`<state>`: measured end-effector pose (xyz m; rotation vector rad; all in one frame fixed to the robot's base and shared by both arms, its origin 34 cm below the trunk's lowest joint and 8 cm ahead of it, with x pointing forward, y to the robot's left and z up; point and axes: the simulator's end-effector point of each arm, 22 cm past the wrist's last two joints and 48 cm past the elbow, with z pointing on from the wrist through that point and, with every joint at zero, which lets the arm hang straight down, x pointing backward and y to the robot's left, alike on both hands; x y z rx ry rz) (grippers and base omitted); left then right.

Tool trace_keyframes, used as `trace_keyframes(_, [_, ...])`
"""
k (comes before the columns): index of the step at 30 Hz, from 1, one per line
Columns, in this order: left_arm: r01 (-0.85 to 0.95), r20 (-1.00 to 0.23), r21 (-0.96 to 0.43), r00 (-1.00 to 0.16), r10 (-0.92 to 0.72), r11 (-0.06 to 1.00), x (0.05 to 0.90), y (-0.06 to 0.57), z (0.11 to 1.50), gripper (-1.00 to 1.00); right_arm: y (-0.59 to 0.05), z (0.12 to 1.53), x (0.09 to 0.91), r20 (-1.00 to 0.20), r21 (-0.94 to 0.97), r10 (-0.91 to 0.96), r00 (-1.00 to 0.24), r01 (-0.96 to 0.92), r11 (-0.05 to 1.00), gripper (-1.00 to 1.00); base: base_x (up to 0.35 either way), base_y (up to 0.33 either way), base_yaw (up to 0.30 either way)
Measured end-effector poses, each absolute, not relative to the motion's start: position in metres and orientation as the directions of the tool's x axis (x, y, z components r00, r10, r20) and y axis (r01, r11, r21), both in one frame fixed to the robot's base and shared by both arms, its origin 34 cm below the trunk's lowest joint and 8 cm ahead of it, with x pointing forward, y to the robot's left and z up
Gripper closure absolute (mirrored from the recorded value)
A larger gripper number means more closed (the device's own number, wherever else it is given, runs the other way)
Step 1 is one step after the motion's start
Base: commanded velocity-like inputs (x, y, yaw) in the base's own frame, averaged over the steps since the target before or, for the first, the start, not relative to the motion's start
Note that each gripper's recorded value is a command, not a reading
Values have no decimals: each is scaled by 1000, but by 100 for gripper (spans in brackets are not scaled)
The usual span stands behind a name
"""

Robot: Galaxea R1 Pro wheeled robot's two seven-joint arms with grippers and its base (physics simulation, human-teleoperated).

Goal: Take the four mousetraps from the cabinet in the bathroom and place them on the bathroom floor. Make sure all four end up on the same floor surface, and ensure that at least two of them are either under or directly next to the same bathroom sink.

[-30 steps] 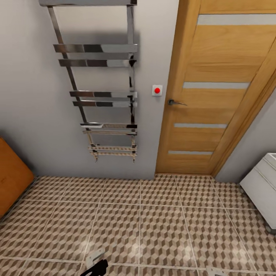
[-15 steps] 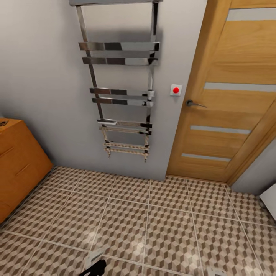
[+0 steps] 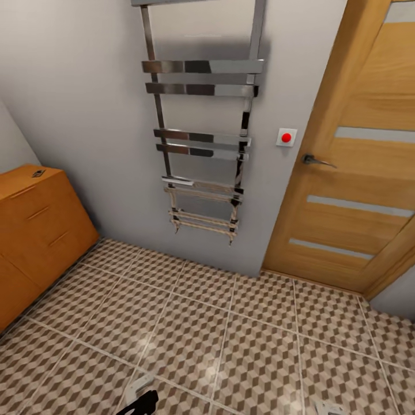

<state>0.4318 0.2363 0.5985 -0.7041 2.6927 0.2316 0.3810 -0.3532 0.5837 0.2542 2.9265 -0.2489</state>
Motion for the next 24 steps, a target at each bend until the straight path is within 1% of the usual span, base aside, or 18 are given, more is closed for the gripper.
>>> trace_keyframes(8, [-504,-366,69,-815,-449,861,429,235,597,-100,-348,582,379,-199,-144,153,-968,184,972,-100,8,-30,275])
trace_keyframes(24, [-564,-347,66,-787,-511,823,421,238,593,-100,-346,579,376,-190,-144,153,-970,182,973,-100,1,-3,275])
